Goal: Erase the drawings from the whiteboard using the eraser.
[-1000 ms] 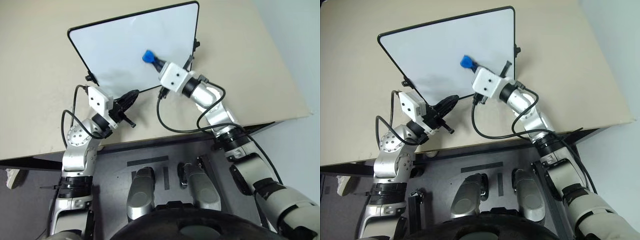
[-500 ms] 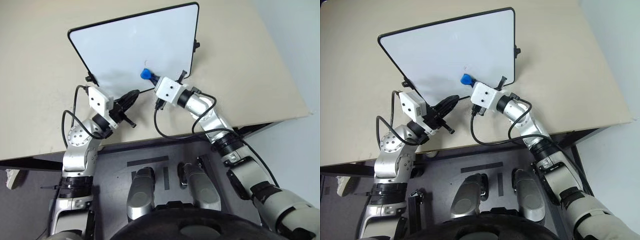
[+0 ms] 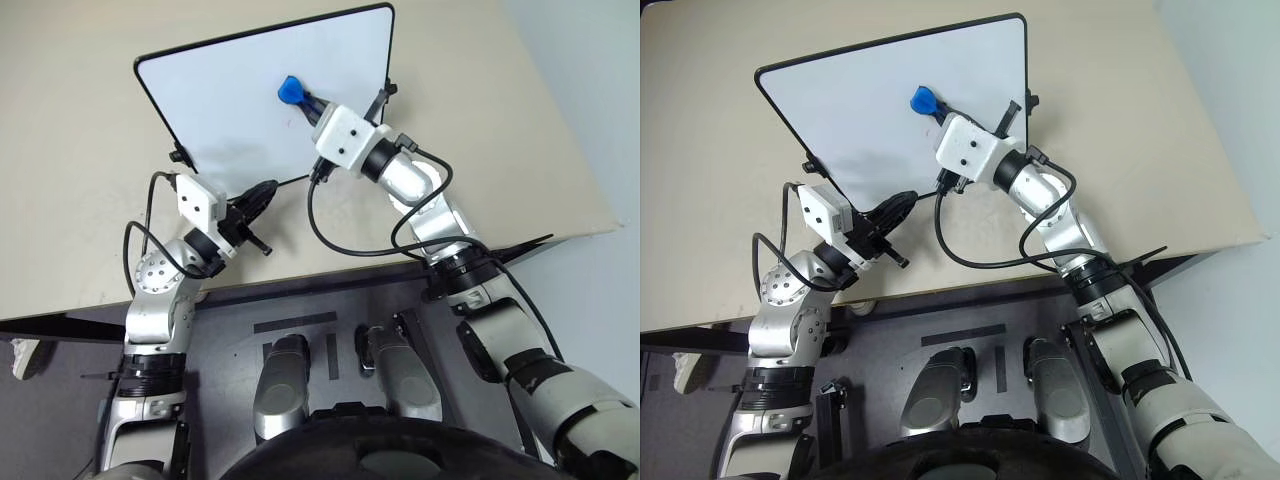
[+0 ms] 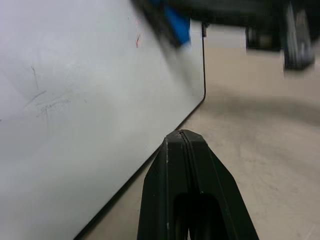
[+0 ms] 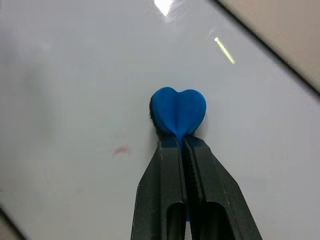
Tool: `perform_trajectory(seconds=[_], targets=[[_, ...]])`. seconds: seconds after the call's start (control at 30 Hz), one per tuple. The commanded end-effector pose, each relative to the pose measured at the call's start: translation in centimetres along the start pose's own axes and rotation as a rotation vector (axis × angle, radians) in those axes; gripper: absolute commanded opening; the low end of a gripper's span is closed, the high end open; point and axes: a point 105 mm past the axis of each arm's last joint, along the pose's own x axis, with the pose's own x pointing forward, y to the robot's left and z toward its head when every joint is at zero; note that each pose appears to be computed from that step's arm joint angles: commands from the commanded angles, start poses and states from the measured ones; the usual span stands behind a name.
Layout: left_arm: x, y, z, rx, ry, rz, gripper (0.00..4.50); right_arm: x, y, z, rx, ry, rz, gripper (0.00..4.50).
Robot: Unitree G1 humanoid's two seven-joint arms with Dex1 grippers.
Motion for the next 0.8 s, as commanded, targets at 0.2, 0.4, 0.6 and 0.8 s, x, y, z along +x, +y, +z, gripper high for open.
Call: perform_trajectory(seconds=[0.2, 0.4, 0.6, 0.8], targets=[[0.2, -0.2, 1.1, 0.029, -0.034, -0.012, 0.00, -0.5, 3.8, -1.8, 0.058, 0.058, 0.102, 0.02], [0.1, -0.1, 1.1, 0.031, -0.034, -0.007, 0.00, -0.6, 3.9, -2.2, 0.068, 0.070, 0.103, 0.02], [0.1, -0.2, 1.1, 0.031, -0.035, -0.007, 0.00, 0.2, 0.4, -0.3, 0.010, 0.006, -0.007, 0.02], [0.2, -0.3, 1.0, 0.030, -0.038, -0.012, 0.00, 0.5, 0.1, 0.4, 0.011, -0.013, -0.009, 0.02]])
